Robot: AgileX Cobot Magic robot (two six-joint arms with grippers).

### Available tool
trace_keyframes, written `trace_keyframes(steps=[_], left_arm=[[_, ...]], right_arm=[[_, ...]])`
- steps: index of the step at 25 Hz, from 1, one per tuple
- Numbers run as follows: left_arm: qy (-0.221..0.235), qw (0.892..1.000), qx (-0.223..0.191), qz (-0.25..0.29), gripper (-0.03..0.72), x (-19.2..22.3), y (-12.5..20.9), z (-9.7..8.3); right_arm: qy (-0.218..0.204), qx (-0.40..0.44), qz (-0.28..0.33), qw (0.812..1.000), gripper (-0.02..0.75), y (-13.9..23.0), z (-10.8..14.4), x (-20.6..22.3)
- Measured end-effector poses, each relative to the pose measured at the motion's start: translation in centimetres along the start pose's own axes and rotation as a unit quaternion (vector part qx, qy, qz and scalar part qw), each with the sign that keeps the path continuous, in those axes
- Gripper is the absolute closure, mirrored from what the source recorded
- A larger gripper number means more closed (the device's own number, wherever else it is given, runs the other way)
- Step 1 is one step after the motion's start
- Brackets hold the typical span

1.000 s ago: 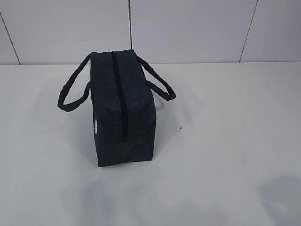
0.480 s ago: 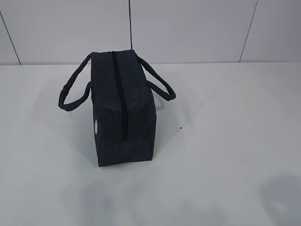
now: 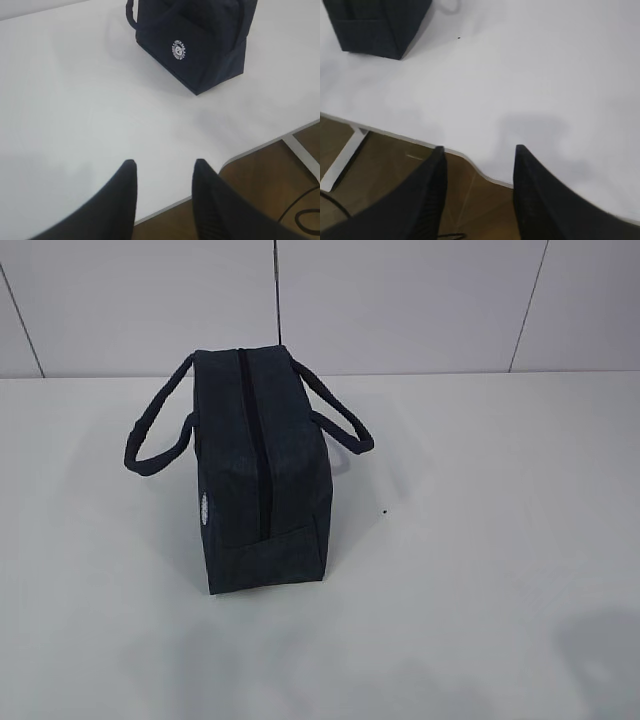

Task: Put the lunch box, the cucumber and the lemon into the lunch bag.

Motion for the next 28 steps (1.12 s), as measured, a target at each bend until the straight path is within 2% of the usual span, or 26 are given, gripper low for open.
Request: trace_keyframes(steps=[7,28], left_arm=[[-0.024,1.000,-0.014,-0.006,0.442,0.1,-0.2,0.5],[-0.038,0.999,-0.022,-0.010,0.449,0.1,-0.3,0.7]], right_arm=[[0.077,0.049,0.019,0.996,0.408,0.3,-1.4,0.1],[0.085,0.054,0.021,0.995,0.408,0.3,-1.5,0.1]])
Point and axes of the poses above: a point on each arm's last joint axis where the gripper is mounted, x pointing out along that axis toward the gripper, z along the wrist's bending axis when the last joint is at zero, y = z × x, the point moved 10 cm from there along x, pointing out along that axis toward the gripper, and after that the axes turned 13 degrees about -x, right-handed, at the moved point
